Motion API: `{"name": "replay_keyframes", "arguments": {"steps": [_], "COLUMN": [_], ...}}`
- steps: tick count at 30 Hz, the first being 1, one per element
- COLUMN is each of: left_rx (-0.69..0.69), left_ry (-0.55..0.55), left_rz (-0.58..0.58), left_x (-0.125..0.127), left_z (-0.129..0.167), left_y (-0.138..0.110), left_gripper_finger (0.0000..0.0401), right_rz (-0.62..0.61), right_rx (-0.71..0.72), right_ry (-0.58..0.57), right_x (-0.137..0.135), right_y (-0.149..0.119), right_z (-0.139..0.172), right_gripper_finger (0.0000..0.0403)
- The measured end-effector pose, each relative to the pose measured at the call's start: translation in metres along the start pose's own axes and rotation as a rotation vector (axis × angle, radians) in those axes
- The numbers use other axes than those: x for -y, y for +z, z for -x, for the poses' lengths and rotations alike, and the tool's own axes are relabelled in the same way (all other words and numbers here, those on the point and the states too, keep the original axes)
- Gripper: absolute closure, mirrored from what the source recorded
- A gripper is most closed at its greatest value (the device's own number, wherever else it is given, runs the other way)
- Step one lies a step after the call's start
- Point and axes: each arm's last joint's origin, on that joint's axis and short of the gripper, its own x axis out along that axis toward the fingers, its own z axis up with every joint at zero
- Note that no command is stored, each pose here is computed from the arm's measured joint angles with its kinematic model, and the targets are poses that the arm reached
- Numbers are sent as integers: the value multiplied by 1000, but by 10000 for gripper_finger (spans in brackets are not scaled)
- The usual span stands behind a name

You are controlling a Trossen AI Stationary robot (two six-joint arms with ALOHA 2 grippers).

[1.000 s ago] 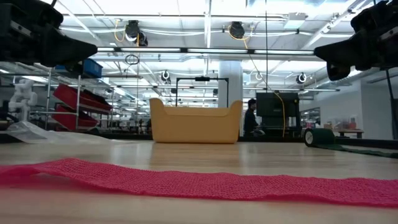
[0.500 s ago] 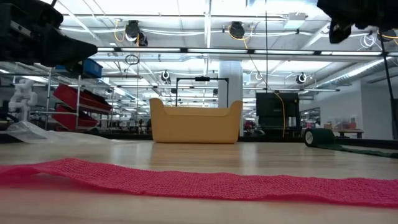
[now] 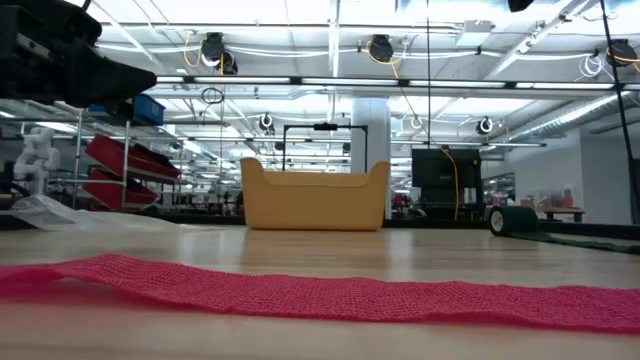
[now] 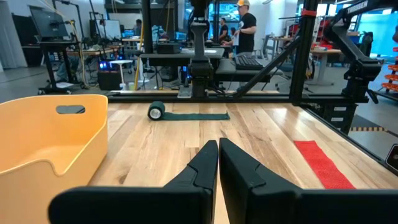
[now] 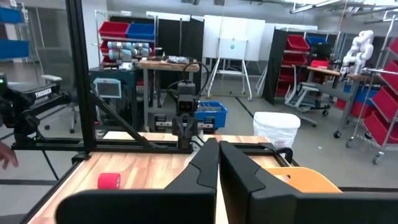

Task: Roll bandage
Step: Roll the green bandage

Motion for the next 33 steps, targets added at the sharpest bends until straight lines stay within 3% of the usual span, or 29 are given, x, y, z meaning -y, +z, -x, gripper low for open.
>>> {"name": "replay_keyframes", "arguments": {"steps": [5, 11, 19, 23, 33], "left_rx": [0, 0, 3, 6, 37], "left_ry": [0, 0, 0, 5, 5], "left_rz": [0, 0, 0, 0, -1], "left_x": [0, 0, 0, 0, 0], "left_z": [0, 0, 0, 0, 0], "left_y": [0, 0, 0, 1, 4], "left_gripper_finger": [379, 379, 379, 379, 379], "right_rz": [-3, -36, -91, -95, -170], "right_rx": [-82, -216, -186, -262, -192], "right_ry": [4, 46, 95, 93, 86], "right_x": [-2, -11, -25, -26, -26], "right_y": [-11, -45, -88, -107, -86], "right_z": [-17, -31, -34, -31, -33], "right_gripper_finger": [403, 403, 403, 403, 403]}}
